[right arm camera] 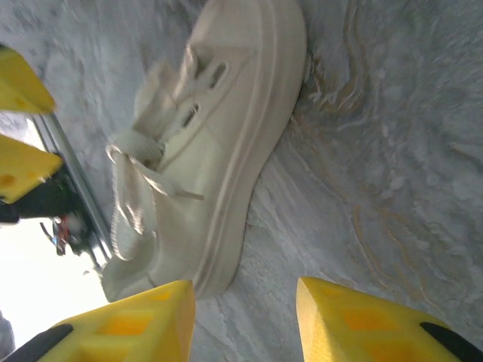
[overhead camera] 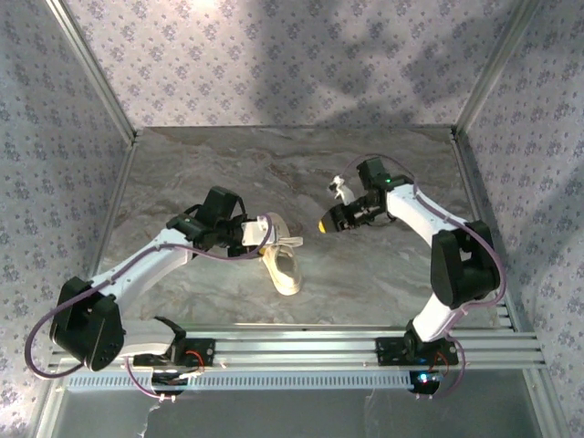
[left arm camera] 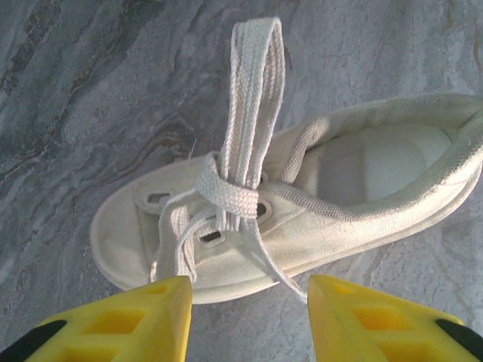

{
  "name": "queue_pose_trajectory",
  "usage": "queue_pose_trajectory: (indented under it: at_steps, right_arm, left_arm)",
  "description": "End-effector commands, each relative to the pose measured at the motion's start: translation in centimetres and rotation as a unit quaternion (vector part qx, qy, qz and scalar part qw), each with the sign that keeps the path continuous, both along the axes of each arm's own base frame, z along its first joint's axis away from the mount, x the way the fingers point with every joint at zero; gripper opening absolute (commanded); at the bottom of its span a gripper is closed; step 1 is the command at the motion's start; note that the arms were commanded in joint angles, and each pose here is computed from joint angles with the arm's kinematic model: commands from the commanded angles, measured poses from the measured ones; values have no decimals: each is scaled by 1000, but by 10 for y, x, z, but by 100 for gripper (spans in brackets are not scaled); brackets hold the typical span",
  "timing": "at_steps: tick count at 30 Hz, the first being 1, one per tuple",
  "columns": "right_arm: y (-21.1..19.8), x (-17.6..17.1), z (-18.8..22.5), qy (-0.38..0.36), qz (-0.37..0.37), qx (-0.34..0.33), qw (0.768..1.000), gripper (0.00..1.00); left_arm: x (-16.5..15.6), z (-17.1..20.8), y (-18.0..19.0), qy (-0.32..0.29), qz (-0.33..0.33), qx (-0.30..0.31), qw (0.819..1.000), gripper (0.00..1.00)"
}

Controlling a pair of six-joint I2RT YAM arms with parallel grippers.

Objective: Tie the shoes

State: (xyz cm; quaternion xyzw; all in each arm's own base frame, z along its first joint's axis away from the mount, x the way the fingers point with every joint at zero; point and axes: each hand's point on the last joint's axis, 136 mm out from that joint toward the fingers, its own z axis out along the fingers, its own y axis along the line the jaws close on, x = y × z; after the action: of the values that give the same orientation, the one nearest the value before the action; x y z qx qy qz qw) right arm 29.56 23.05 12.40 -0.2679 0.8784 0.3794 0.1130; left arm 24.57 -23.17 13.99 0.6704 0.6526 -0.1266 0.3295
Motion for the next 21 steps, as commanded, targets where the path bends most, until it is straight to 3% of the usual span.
queue_pose_trajectory:
  at_steps: [1,6,11,21]
  right_arm:
    - [16,-8,-25,-55,60,-35,996,41]
    - [27,-11,-41,-94,88,-44,991,42]
    - [32,-10,-49,-73,78,-30,994,41]
    - [43,-8,-40,-55,65,0,996,40]
  left_arm:
    - [5,21,-25,-8,-35,-44,998,45]
    - [13,18,-45,23,-44,-59,997,49]
    - [13,5,-62,-14,-55,-41,998,61]
    - [11,-9,-84,-48,-60,-21,997,63]
